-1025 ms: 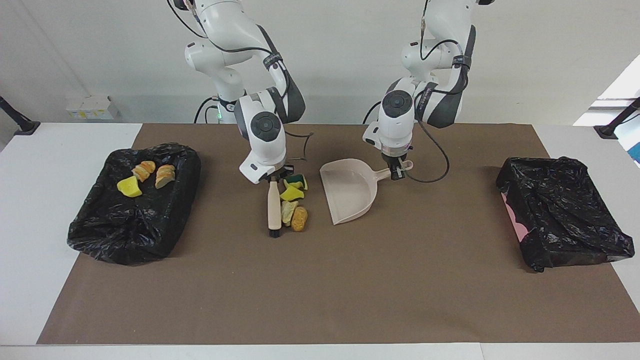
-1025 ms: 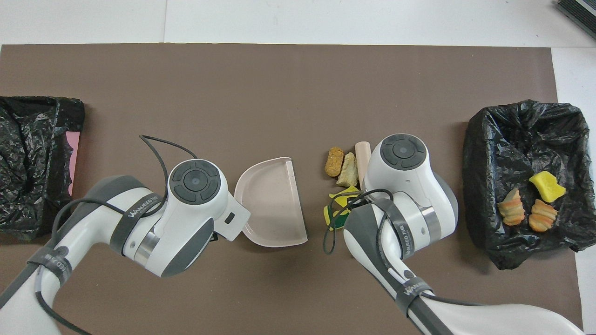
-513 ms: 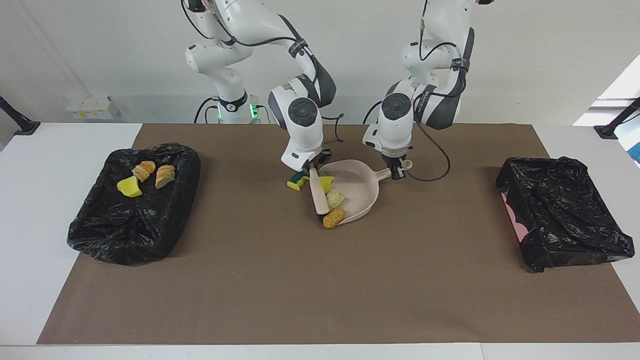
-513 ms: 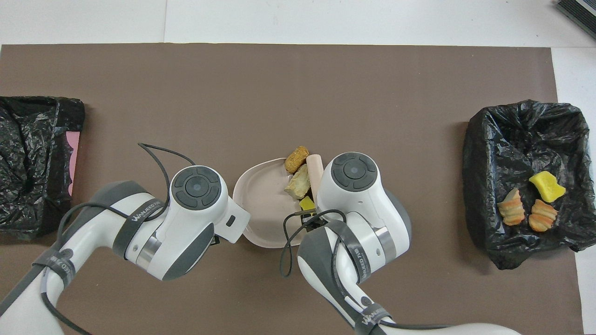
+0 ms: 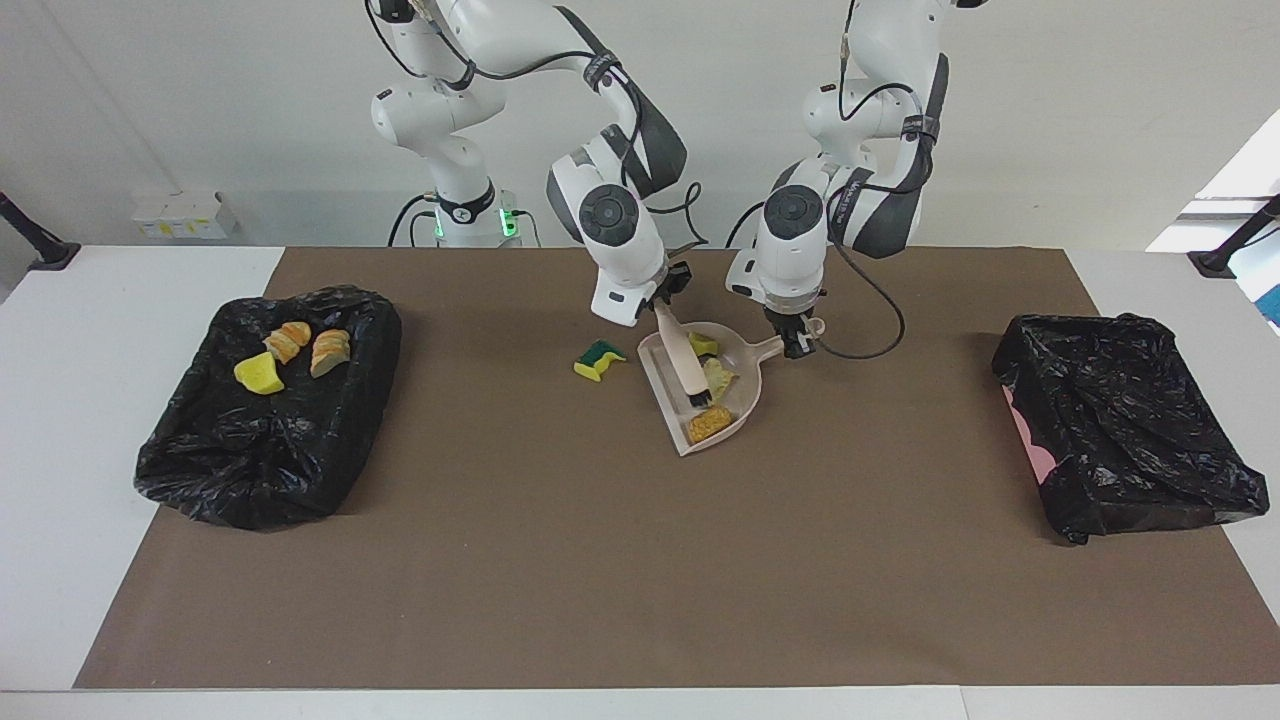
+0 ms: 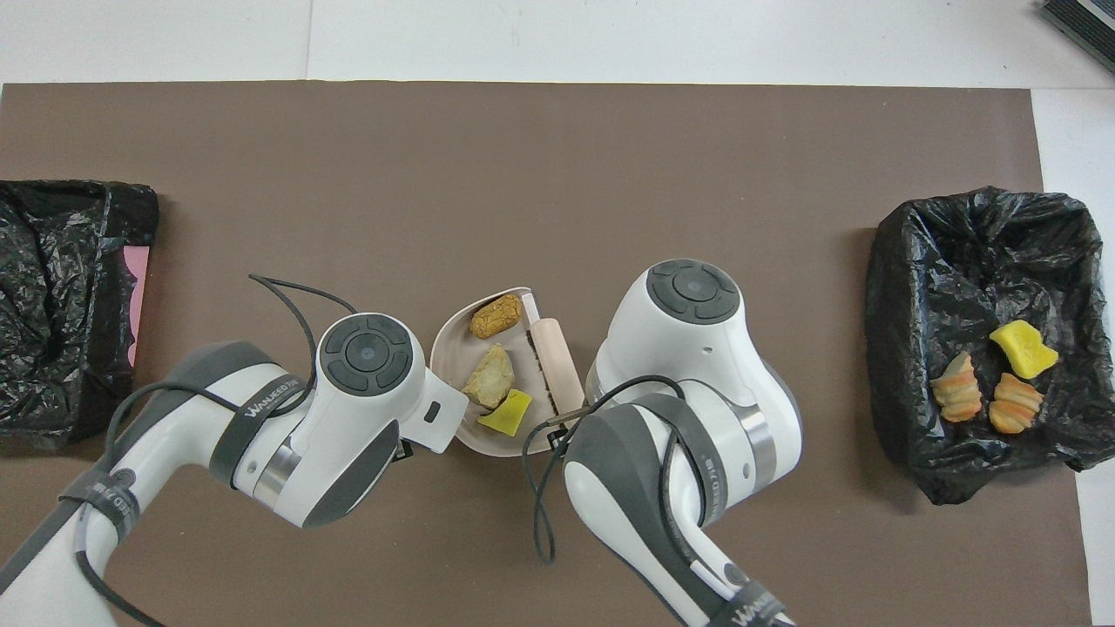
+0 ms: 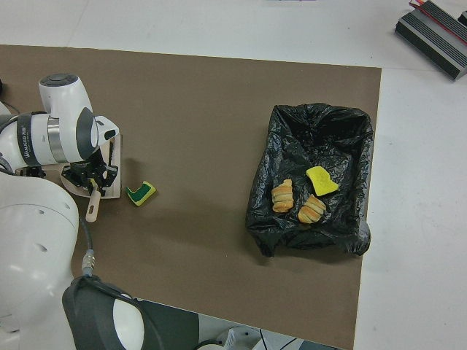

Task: Sweep and dump trash in bin
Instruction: 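Brush the trash into the dustpan held by the left gripper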

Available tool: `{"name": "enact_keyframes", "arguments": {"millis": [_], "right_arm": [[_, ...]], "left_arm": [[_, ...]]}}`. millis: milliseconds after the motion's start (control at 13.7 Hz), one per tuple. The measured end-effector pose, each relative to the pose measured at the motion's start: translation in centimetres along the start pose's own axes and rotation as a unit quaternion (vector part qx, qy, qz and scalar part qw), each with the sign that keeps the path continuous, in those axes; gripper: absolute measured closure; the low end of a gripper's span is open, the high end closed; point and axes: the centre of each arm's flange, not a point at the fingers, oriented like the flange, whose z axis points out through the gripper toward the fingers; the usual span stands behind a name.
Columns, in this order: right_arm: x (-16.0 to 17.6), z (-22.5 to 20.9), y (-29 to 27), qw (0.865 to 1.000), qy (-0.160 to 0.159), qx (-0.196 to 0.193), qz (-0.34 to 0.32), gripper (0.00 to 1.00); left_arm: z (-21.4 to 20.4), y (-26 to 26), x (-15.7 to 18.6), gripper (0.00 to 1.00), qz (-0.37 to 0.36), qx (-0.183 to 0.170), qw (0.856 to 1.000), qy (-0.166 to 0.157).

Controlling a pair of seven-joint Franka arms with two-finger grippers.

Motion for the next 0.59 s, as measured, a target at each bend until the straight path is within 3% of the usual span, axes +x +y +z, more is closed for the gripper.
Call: {"name": "enact_keyframes", "arguments": {"millis": [220,439,586], "right_arm": [[-0.7,0.6,4.1,0.997,-0.011,-0.060,0.056,0.75],[-2.3,3.1,8.3,0.989,-0.027,-0.071,0.127,0.75],[-4.1,5.2,9.3,0.983,-0.010,-0.072,0.169,0.75]], "left_arm": [[0.0,0.1,0.0,0.69,0.000,0.000,1.000,0.000],[0.1,0.6,-0.1,0.69,0.002,0.006,1.000,0.000],[0.0,1.4,0.1,0.69,0.007,0.011,1.000,-0.003]]}}
